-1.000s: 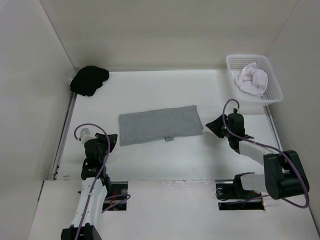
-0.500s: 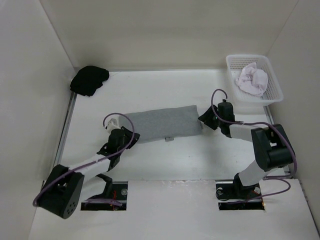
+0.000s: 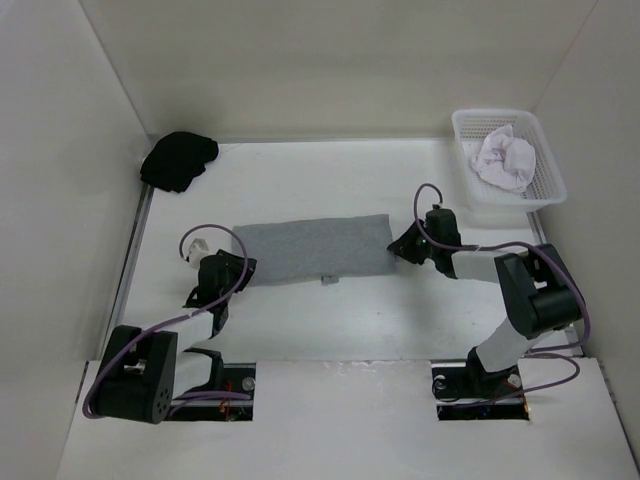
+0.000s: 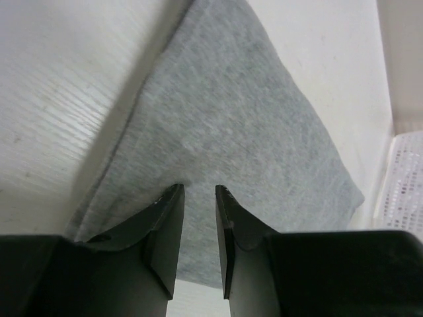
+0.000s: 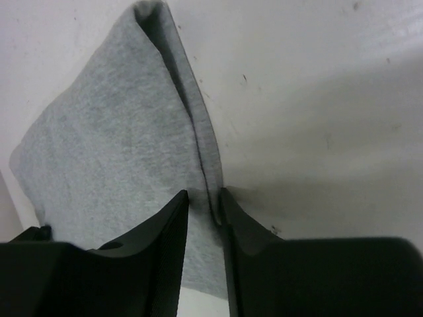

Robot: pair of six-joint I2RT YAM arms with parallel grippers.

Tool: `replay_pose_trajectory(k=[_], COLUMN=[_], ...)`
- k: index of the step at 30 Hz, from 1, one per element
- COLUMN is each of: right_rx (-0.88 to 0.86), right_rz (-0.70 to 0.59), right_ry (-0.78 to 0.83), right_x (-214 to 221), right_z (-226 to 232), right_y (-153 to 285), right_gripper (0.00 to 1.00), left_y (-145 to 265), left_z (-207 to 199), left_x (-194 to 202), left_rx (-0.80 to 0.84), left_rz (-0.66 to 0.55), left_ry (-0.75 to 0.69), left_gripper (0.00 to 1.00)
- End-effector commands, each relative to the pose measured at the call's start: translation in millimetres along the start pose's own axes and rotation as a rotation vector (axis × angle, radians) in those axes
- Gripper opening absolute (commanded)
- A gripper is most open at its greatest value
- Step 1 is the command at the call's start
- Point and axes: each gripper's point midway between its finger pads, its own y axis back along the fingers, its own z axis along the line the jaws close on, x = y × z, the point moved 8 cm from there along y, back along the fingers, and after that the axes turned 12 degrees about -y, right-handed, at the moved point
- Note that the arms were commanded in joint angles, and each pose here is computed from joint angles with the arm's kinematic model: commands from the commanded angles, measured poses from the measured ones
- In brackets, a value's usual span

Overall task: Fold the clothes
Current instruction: Fold the tank top

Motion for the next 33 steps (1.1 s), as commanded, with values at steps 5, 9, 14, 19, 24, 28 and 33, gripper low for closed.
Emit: replay_pose_trajectory(k=[5, 9, 14, 19, 24, 28, 33], right_rx=[-0.100, -0.091, -0.138, -0.243, -0.235, -0.226, -0.244], right_rz=[0.007, 0.032, -0.034, -0.135, -0.217, -0.285, -0.306], right_ry=[-0.081, -0.082, -0.084, -0.076, -0.002, 0.087, 0.203], right_x=[6, 13, 8, 4, 7, 11, 18], right_z=[5, 2, 4, 14, 8, 20, 66], right_y=[-3, -12, -4, 21, 62, 99, 133], right_gripper=[0.27, 0.36, 0.10, 0.02, 0.02, 0.03, 0.05], left_y=[10, 14, 19, 22, 25, 29, 36], left_z=[-35, -39, -43, -55, -68, -74, -78], left_x=[-10, -9, -13, -13, 0, 5, 1], left_rx=[0.181, 0.205, 0.230, 0.270, 0.311, 0.331, 0.348], left_rz=[-0.051, -0.057, -0.071, -0.067, -0.032, -0.021, -0.031], left_ry=[-0.076, -0.082, -0.082, -0.093, -0.121, -0.134, -0.153], left_gripper=[0.24, 0.23, 0.23, 0.23, 0.23, 0.24, 0.27])
